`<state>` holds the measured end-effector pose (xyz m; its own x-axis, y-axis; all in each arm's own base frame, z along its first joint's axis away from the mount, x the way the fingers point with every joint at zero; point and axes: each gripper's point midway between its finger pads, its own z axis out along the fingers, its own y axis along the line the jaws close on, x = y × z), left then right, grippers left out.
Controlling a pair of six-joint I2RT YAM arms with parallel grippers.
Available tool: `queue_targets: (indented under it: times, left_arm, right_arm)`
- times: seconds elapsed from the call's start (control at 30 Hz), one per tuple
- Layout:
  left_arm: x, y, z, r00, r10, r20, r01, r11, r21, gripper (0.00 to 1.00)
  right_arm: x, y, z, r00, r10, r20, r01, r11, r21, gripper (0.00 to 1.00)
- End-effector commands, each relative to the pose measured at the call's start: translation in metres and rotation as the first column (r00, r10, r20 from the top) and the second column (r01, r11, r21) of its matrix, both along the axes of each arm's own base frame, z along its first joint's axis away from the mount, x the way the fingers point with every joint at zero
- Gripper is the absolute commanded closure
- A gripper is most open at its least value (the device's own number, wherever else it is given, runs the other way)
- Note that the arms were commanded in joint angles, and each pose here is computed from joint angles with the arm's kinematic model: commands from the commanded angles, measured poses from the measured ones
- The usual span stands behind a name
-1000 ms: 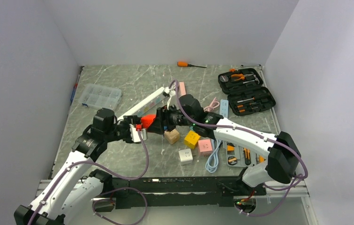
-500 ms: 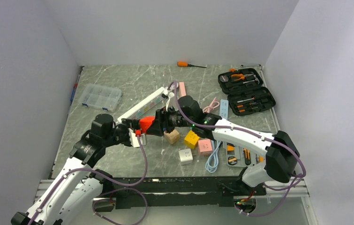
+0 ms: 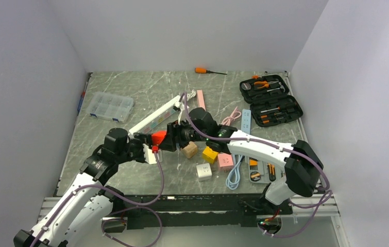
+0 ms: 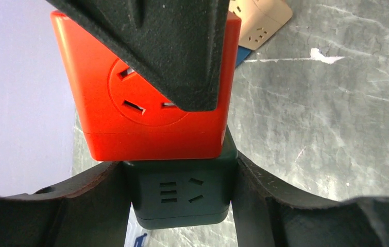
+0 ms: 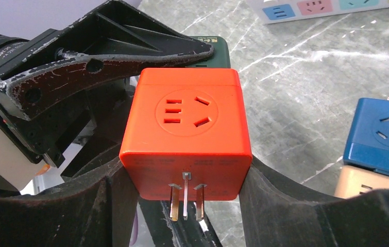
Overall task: Pull the plug off the socket
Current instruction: Remove the plug from the socket.
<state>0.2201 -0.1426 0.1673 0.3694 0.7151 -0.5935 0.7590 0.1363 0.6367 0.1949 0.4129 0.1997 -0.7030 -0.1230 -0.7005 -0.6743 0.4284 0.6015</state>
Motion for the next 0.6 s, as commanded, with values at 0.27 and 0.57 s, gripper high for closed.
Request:
queue_targets:
  times: [0.27,0.57]
  left_arm:
    - [0.019,0.018,-0.012,0.994,0.059,0.095,-0.069,0.992,0.105,1.00]
    - [0.011,0.016,-0.019,0.999,0.030,0.042,-0.035,0.992,0.120,0.98]
  right_arm:
    - [-0.023,-0.037,0.013,0.999,-0.026,0.040,0.025,0.999,0.023,1.00]
    - [-0.027,-0.056,0.014,0.996,-0.068,0.057,0.067,0.998,0.012,1.00]
